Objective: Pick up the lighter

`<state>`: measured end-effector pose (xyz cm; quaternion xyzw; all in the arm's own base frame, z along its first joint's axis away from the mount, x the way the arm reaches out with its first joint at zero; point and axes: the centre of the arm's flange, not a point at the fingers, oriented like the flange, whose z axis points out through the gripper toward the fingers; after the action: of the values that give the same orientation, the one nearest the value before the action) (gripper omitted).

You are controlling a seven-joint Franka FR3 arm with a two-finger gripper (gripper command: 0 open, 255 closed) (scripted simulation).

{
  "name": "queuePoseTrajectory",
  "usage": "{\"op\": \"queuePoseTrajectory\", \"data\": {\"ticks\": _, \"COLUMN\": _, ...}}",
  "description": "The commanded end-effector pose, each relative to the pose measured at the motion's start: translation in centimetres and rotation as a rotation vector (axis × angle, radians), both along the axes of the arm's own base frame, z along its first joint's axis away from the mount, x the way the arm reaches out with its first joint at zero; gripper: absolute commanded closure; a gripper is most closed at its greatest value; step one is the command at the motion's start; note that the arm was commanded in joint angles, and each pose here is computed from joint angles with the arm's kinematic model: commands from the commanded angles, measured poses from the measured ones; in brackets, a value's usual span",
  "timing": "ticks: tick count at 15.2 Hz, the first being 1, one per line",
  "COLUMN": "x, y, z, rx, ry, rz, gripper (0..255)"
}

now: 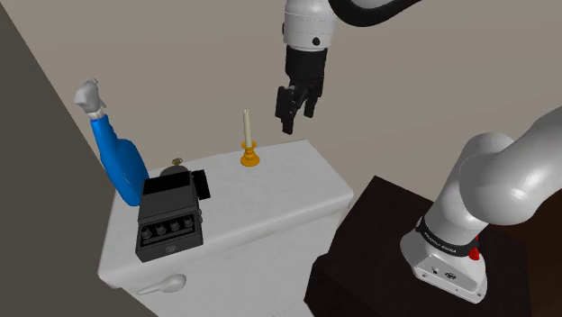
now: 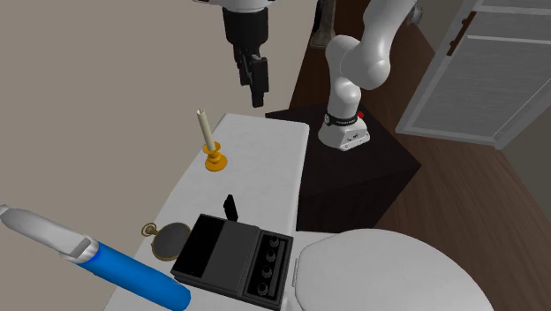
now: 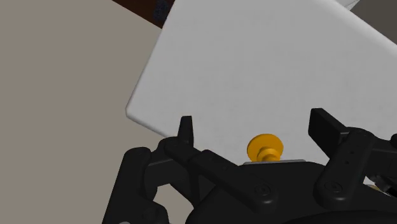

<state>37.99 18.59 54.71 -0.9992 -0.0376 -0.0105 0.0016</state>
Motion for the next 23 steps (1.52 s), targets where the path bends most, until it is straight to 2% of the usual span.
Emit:
{"op": "queuePoseTrajectory", "data": {"ticks": 1, "x": 0.8, "y": 2.6, "z": -0.5, "rx": 0.002, "ry": 0.001, "rz": -0.007, "gripper": 0}}
{"op": "queuePoseTrajectory", "data": {"ticks": 17, "x": 9.3, "y": 21.5, "z": -3.2, "rx": 0.007, "ry": 0.010, "rz": -0.054, "gripper": 0}}
{"op": "queuePoseTrajectory", "data": {"ticks": 23, "x": 9.3, "y": 21.5, "z": -6.4, "rx": 0.007, "ry": 0.010, "rz": -0.054, "gripper": 0}}
